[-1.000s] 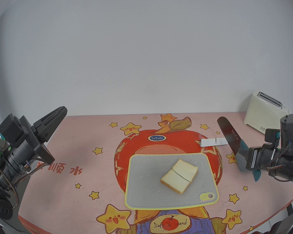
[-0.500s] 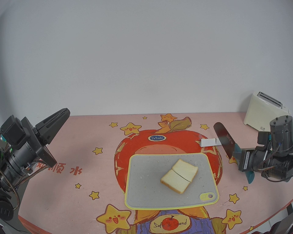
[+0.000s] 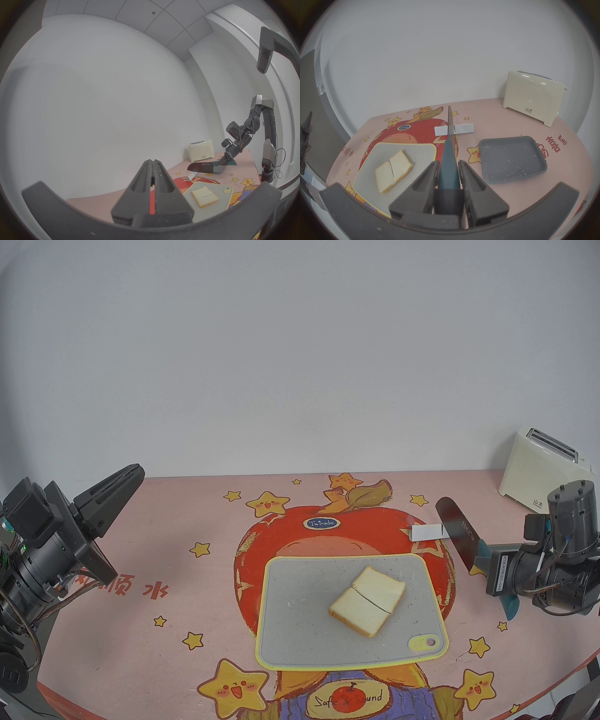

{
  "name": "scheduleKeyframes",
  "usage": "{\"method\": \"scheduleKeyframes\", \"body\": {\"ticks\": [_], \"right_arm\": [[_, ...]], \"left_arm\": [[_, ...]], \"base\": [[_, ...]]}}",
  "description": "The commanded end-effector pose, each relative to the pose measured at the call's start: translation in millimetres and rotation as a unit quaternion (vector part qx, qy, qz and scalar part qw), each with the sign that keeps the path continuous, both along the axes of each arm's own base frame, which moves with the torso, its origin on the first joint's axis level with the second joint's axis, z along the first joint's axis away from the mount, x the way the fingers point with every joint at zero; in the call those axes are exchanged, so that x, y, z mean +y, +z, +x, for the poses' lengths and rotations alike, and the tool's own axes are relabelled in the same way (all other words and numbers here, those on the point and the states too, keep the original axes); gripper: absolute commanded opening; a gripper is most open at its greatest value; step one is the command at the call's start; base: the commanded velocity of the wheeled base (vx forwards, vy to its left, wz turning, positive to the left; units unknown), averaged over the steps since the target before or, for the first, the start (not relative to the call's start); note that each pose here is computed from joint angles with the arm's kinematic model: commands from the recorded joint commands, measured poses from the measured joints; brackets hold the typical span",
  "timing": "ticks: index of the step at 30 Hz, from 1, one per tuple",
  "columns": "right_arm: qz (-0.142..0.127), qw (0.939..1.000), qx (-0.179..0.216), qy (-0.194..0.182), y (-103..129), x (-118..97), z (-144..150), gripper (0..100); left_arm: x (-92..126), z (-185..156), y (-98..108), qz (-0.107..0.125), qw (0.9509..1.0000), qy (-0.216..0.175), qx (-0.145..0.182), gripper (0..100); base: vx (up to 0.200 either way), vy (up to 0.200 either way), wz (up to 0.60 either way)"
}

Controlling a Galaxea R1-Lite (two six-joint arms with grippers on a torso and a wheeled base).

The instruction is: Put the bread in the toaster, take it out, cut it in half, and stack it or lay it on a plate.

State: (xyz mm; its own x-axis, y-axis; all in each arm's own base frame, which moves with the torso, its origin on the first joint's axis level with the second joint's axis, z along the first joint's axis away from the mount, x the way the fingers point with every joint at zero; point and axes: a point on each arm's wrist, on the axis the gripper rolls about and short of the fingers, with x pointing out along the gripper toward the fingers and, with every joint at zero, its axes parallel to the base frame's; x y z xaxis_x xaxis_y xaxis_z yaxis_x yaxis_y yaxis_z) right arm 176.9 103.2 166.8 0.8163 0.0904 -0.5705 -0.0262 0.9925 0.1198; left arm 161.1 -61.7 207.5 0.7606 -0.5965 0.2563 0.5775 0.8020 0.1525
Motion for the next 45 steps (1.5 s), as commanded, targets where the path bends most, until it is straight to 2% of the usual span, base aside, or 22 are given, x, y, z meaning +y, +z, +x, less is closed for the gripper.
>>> {"method": "scheduleKeyframes", "body": {"ticks": [1, 45], "right_arm": [[-0.001, 1.0000, 0.002, 0.001, -0.7, 0.4, 0.2, 0], [-0.013, 0.9997, 0.021, 0.007, -13.0, 2.0, -1.4, 0]], "left_arm": [[-0.1, 0.3, -0.2, 0.000, 1.0000, 0.000, 0.001, 0], [0.0, -0.1, -2.8, 0.002, 1.0000, 0.000, 0.006, 0]], "base": [[0.000, 0.000, 0.00], [0.000, 0.000, 0.00]]}}
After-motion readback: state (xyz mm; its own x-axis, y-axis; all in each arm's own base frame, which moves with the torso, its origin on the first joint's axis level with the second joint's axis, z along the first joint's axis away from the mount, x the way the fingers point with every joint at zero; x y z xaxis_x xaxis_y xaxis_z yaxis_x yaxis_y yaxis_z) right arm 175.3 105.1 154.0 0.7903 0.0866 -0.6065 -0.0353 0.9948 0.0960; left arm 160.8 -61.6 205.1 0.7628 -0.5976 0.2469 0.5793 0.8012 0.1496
